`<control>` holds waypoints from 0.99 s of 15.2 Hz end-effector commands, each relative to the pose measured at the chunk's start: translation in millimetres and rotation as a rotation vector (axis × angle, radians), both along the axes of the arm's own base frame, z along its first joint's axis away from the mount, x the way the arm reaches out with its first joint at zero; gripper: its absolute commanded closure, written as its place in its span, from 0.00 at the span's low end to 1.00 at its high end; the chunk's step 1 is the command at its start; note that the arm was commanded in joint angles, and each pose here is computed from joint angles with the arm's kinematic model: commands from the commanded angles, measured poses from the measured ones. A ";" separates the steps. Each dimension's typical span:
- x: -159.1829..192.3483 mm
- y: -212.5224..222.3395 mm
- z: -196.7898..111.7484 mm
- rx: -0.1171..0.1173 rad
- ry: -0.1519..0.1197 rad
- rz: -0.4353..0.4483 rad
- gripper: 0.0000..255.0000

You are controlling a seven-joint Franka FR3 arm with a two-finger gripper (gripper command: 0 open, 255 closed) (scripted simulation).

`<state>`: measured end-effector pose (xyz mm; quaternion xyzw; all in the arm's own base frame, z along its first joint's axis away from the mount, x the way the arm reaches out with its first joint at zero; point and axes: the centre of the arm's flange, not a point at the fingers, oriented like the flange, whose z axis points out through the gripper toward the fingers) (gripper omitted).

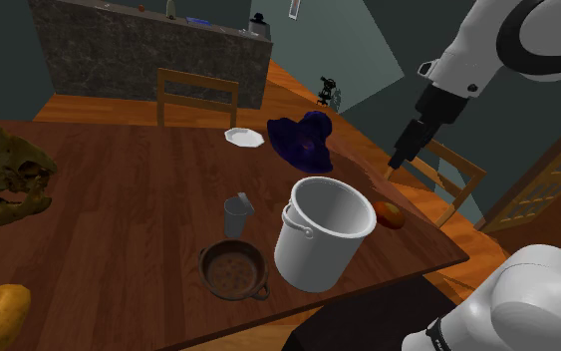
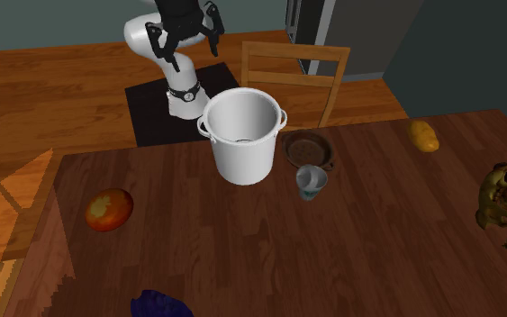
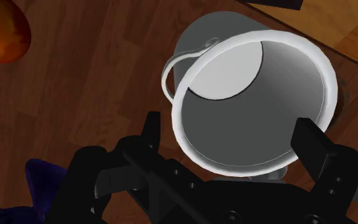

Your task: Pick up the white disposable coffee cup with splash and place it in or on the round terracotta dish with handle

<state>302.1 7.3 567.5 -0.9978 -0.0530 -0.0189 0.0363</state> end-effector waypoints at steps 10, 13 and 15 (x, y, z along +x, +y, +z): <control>122.1 27.9 -54.8 0.066 0.139 0.081 0.00; 160.4 40.2 -76.3 0.088 0.185 0.108 0.00; 185.1 49.2 -91.5 0.103 0.216 0.126 0.00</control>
